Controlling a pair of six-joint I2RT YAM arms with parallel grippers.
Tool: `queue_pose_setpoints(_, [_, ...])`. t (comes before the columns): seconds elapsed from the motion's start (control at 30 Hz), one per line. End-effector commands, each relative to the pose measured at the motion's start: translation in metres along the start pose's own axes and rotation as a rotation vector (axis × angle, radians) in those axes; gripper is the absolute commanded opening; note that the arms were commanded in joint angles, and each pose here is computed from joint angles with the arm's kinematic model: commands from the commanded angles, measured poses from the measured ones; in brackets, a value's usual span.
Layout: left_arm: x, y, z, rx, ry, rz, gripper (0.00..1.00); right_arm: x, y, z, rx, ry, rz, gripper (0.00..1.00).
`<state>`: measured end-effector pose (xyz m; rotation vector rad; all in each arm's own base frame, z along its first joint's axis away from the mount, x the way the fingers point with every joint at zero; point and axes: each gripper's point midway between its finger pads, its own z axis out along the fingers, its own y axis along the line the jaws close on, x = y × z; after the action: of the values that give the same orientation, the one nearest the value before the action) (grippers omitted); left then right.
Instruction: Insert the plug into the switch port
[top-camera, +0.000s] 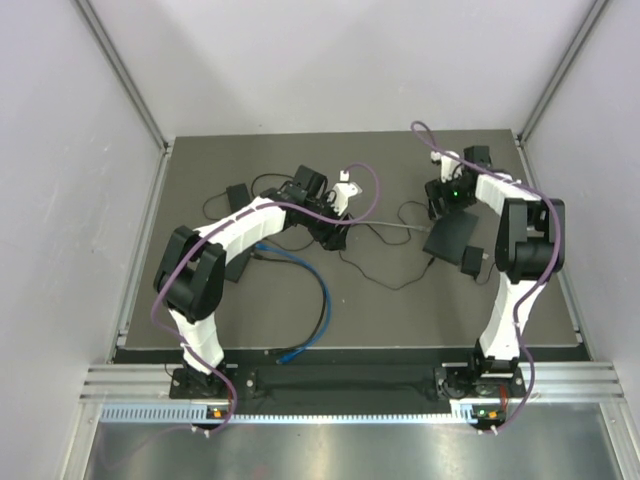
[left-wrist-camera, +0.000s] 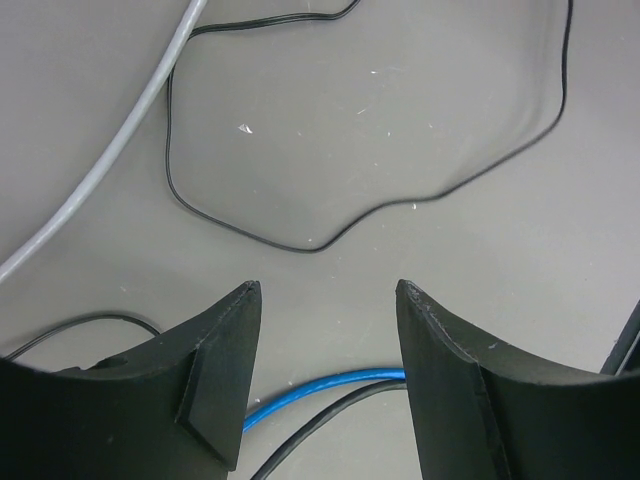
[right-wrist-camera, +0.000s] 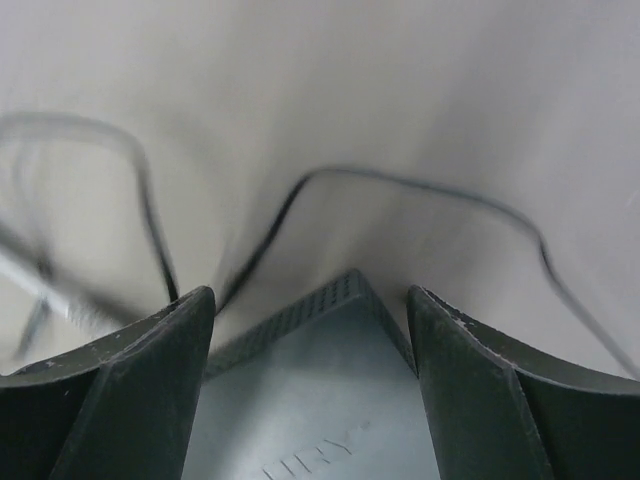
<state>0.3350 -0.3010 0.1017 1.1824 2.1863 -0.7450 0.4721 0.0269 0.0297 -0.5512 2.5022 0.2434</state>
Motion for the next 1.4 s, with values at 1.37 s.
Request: queue_pose_setpoints(1.37, [0.010,-0.011,-0.040,0.001,-0.138,0.010,0.62,0.035,0.052,-0.097,0.099,0.003,0.132,0.94])
